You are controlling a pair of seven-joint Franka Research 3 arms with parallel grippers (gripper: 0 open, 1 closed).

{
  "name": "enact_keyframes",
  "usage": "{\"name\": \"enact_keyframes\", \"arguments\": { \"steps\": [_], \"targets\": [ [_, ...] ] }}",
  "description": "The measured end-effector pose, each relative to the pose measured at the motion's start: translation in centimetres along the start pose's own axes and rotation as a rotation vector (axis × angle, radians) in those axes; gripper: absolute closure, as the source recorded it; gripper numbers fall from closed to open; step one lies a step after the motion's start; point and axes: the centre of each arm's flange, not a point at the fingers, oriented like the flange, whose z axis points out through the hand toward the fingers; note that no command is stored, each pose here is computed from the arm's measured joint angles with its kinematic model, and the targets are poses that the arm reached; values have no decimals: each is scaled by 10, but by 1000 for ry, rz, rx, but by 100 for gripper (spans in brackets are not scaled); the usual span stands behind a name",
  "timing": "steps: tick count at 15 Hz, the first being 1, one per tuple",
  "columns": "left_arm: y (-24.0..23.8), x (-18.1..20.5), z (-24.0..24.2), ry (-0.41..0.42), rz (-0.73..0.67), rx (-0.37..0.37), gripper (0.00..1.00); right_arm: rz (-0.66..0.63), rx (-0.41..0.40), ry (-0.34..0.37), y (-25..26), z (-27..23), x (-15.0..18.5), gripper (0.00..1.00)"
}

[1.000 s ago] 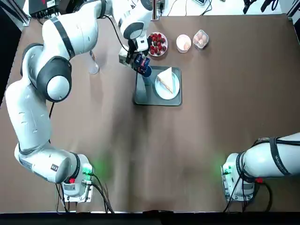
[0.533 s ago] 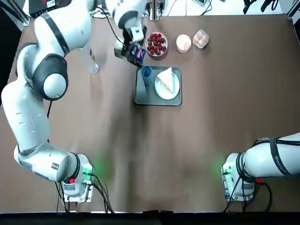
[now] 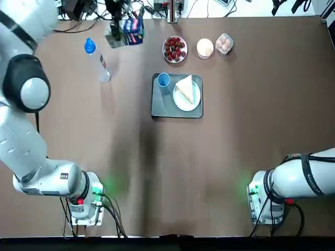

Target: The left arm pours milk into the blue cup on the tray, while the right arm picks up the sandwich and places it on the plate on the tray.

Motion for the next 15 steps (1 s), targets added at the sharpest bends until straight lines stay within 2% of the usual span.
{"name": "enact_keyframes", "arguments": {
  "steps": [4, 7, 11, 15],
  "targets": [
    [8, -102, -47, 217, 11, -52, 50, 1, 0, 0, 1, 0, 0, 0],
    [9, -186, -60, 379, 61, -60, 48, 3, 0, 0, 2, 0, 0, 0],
    [17, -293, -53, 580, 136, -47, 48, 3, 0, 1, 2, 0, 0, 0],
    [25, -388, -25, 750, 149, -14, 48, 3, 0, 1, 2, 0, 0, 0]
  ]
}}
